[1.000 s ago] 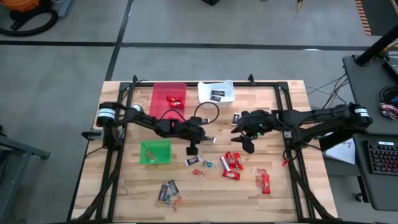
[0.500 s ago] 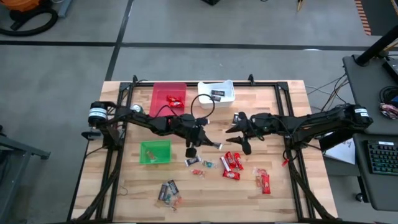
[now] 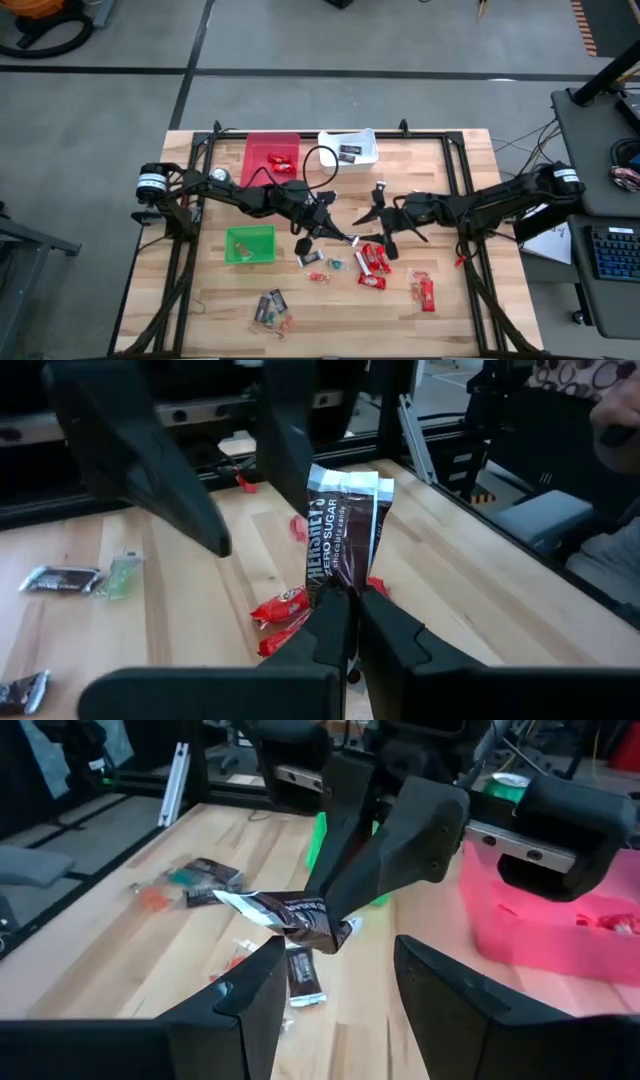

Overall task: Organize candy in baskets
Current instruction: Put the brown chocolate into the white bin, then put the blue gummy into the green bin

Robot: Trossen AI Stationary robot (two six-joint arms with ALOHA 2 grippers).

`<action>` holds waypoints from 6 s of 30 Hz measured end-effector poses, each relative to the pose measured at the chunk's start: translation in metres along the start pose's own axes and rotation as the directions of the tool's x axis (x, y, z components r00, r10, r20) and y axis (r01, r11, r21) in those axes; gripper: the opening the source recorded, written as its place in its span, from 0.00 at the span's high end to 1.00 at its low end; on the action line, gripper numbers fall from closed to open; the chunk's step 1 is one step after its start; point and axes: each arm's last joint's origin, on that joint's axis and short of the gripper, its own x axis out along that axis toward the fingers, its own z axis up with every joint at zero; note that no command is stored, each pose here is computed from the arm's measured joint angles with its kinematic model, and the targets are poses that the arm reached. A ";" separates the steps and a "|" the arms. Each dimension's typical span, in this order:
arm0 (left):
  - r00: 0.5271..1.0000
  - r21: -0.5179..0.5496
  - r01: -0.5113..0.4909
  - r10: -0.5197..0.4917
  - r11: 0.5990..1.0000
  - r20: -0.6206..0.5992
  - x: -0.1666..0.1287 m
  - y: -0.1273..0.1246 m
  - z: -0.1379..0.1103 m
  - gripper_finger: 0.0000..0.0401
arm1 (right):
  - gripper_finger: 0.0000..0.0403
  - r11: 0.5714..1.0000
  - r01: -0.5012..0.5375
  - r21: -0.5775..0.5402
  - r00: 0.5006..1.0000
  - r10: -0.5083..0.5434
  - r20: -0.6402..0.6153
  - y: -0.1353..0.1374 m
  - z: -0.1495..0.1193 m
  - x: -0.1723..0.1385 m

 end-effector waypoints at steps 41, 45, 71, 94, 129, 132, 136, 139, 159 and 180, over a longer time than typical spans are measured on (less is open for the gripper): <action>0.997 -0.125 -0.065 0.069 0.990 0.023 -0.003 0.007 0.003 0.92 | 0.95 0.993 -0.041 -0.114 0.999 0.045 0.031 0.001 0.017 0.008; 0.995 -0.136 -0.094 0.088 0.986 -0.050 -0.014 0.011 0.003 0.83 | 0.96 0.997 -0.020 -0.072 1.000 0.021 0.013 -0.006 0.022 0.009; 0.649 0.191 -0.521 0.531 0.832 -0.545 -0.126 -0.016 0.028 0.72 | 0.96 0.773 0.588 0.239 0.807 -0.538 -0.245 -0.173 0.029 -0.020; 0.609 0.145 -0.604 0.571 0.784 -0.551 -0.131 -0.008 0.026 0.72 | 0.80 0.682 0.685 0.258 0.681 -0.473 -0.558 -0.262 -0.012 0.021; 0.785 -0.119 -0.471 0.354 0.874 -0.508 -0.057 -0.045 0.009 0.72 | 0.80 0.874 0.412 0.258 0.792 -0.203 -0.576 -0.133 0.056 0.014; 0.818 -0.122 -0.448 0.350 0.886 -0.456 -0.040 -0.046 0.006 0.71 | 0.81 0.881 0.386 0.272 0.808 -0.181 -0.560 -0.115 0.059 0.009; 0.846 -0.107 -0.395 0.316 0.912 -0.429 -0.020 -0.048 -0.004 0.71 | 0.81 0.885 0.358 0.298 0.831 -0.156 -0.533 -0.093 0.061 -0.001; 0.855 -0.100 -0.381 0.309 0.919 -0.416 -0.007 -0.048 -0.008 0.70 | 0.81 0.889 0.335 0.314 0.847 -0.138 -0.513 -0.078 0.061 -0.009; 0.857 -0.032 -0.224 0.181 0.974 -0.482 0.052 -0.059 -0.047 0.47 | 0.80 0.863 0.296 0.411 0.904 -0.113 -0.413 -0.045 0.047 -0.029; 0.855 -0.148 -0.241 0.138 0.959 -0.499 0.068 -0.057 -0.075 0.62 | 0.81 0.855 0.298 0.424 0.905 -0.112 -0.410 -0.045 0.047 -0.027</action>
